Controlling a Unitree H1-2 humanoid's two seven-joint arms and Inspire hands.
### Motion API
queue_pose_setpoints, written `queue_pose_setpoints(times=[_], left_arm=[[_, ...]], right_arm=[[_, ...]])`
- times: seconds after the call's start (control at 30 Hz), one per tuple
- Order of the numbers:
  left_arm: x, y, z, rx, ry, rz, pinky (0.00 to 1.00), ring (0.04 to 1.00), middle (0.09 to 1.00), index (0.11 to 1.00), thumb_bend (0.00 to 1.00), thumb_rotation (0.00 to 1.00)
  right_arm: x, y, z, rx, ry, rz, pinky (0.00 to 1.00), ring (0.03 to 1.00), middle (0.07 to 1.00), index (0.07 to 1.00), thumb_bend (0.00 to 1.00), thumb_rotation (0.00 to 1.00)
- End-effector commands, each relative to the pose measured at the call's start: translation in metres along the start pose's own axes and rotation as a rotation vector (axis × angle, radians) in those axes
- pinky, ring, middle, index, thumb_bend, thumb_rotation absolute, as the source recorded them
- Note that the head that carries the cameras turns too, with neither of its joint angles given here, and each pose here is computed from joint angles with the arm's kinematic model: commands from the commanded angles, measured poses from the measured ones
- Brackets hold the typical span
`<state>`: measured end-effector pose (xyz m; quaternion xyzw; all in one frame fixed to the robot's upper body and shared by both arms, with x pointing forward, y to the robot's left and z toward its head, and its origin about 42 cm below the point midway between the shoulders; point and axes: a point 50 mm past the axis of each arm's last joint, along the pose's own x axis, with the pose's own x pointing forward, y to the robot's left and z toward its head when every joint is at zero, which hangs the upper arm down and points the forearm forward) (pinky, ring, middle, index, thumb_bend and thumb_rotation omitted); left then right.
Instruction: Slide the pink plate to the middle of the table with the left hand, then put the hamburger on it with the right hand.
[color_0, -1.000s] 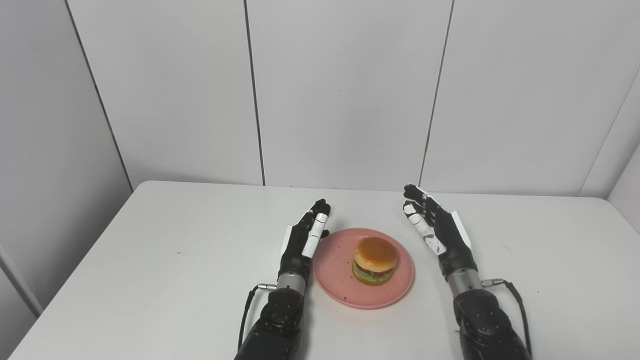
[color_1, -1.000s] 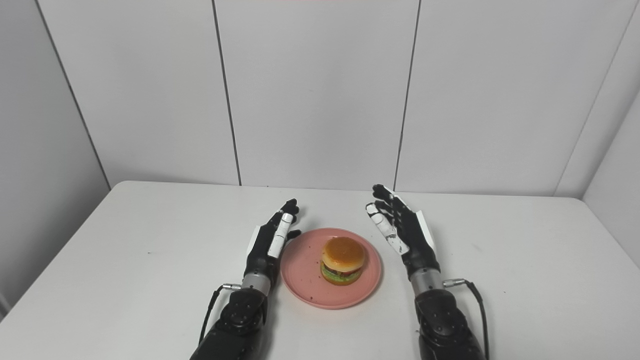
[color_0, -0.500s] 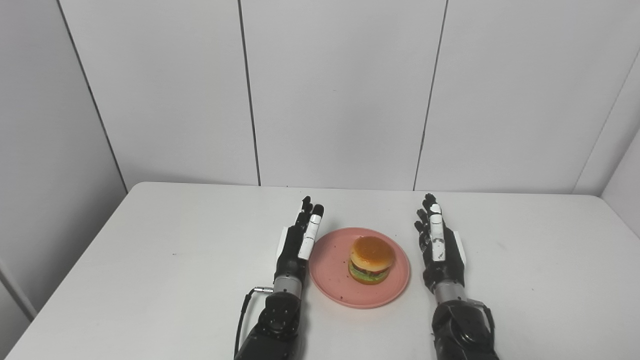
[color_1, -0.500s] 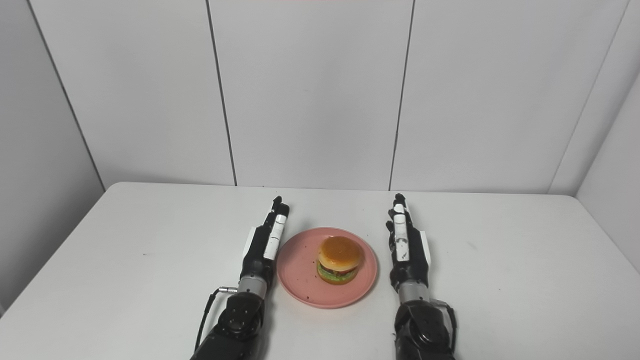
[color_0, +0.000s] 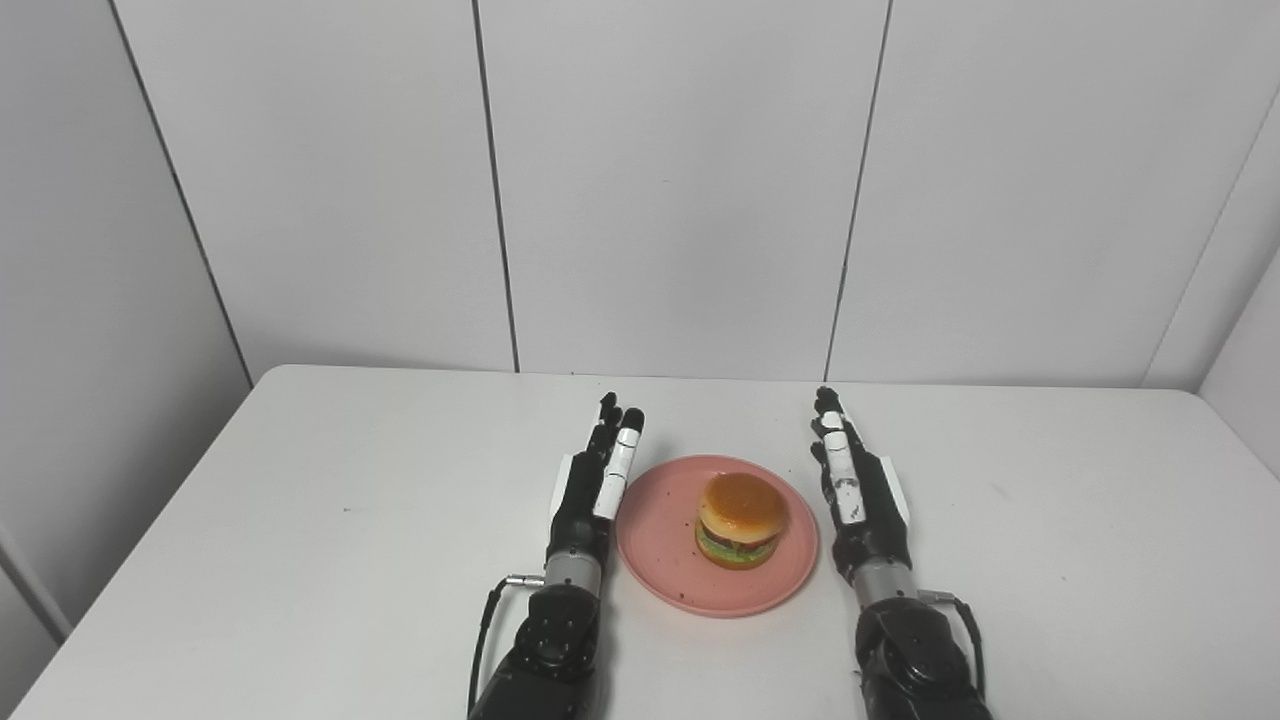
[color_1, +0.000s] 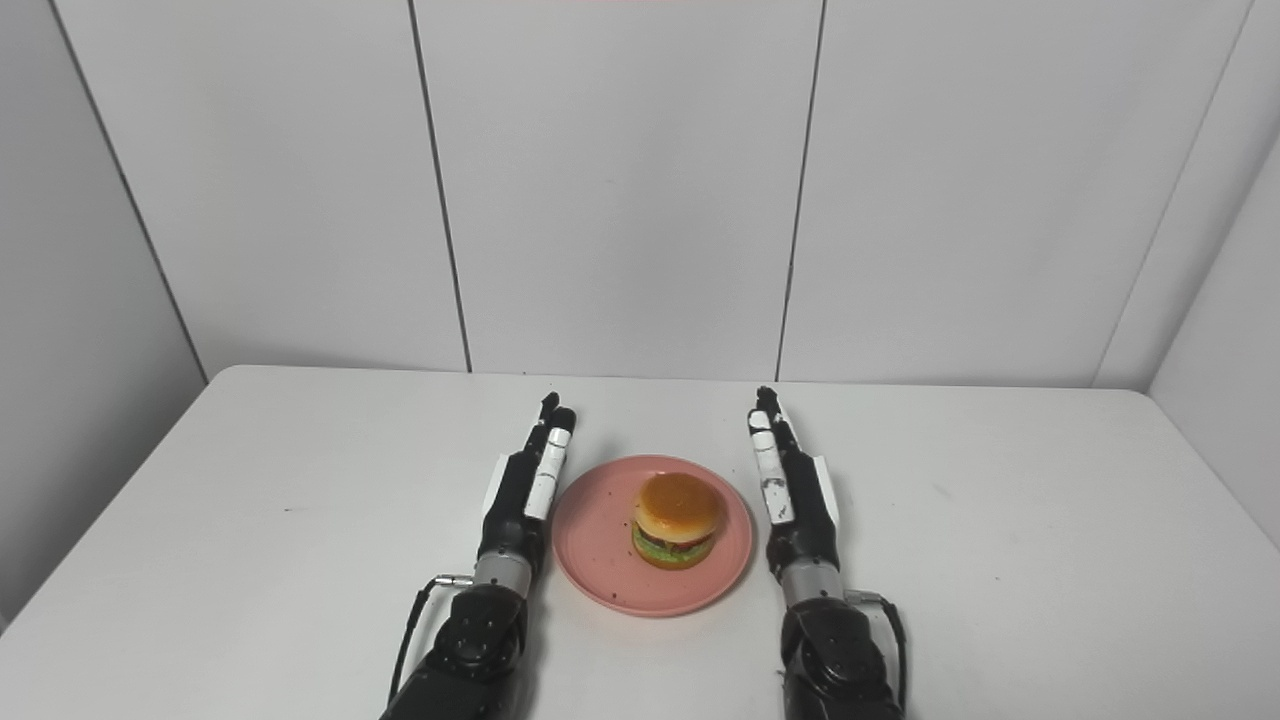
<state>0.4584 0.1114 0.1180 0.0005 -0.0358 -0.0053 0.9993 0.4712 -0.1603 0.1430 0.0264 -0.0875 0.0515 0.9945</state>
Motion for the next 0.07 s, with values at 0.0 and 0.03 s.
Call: queue_pose_setpoints(times=[0.0, 0.03], left_arm=[[0.0010, 0.0030, -0.0008, -0.010, -0.005, 0.042, 1.00, 1.000, 1.000, 1.000, 0.71, 0.98], [0.0012, 0.0038, -0.0013, -0.011, -0.001, 0.050, 1.00, 1.000, 1.000, 1.000, 0.72, 0.98]], right_arm=[[0.0089, -0.0047, 0.0175, -0.023, -0.067, 0.007, 1.00, 0.992, 0.978, 0.947, 0.83, 0.97], [0.0086, -0.0059, 0.0175, -0.026, -0.064, 0.006, 1.00, 0.992, 0.979, 0.946, 0.83, 0.96]])
